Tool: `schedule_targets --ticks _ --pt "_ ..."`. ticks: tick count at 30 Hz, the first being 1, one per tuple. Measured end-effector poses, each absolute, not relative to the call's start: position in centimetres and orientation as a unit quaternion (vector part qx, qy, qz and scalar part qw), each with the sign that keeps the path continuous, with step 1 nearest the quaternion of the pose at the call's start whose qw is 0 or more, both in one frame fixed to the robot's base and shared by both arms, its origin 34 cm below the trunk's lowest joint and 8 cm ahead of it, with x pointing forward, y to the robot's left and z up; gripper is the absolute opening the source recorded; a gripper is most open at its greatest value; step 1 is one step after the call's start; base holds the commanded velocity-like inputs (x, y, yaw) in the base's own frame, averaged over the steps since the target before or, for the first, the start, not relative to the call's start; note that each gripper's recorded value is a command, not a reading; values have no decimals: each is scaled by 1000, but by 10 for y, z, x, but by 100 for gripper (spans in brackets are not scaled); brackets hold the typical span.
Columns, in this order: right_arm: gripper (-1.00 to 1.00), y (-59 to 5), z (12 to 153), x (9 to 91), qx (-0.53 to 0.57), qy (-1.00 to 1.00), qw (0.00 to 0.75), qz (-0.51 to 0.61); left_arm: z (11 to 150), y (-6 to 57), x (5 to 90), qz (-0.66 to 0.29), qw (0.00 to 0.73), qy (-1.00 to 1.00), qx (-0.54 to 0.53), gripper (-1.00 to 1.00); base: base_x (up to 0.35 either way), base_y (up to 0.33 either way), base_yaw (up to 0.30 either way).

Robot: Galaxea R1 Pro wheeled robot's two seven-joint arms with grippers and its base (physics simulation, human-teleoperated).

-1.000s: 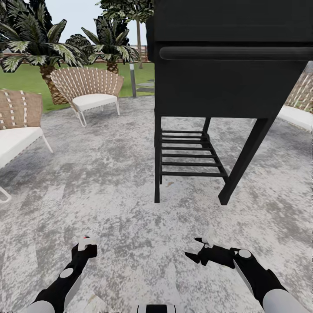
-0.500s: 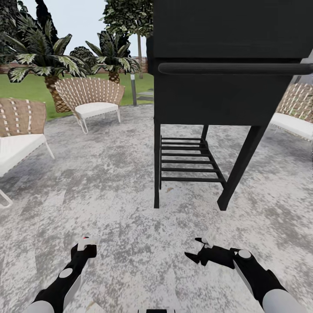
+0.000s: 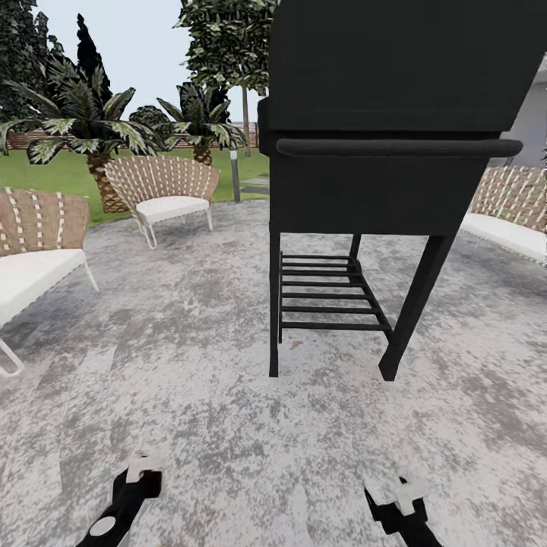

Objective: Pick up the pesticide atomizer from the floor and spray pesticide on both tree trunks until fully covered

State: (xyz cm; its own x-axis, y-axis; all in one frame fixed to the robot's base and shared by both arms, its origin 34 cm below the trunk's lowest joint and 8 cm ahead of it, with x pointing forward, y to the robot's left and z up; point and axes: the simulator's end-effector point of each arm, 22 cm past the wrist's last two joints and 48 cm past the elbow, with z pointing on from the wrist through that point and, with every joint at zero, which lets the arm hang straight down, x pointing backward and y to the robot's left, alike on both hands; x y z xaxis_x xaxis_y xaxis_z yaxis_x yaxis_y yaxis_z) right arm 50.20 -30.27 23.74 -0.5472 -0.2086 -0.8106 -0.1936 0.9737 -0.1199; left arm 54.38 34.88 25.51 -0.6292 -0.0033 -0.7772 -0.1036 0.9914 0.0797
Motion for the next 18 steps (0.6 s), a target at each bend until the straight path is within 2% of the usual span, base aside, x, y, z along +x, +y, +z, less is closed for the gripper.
schedule_targets --ticks 18 --pt "100 -296 264 509 -109 866 488 -10 271 367 524 68 439 894 -58 -100 0 0 0"
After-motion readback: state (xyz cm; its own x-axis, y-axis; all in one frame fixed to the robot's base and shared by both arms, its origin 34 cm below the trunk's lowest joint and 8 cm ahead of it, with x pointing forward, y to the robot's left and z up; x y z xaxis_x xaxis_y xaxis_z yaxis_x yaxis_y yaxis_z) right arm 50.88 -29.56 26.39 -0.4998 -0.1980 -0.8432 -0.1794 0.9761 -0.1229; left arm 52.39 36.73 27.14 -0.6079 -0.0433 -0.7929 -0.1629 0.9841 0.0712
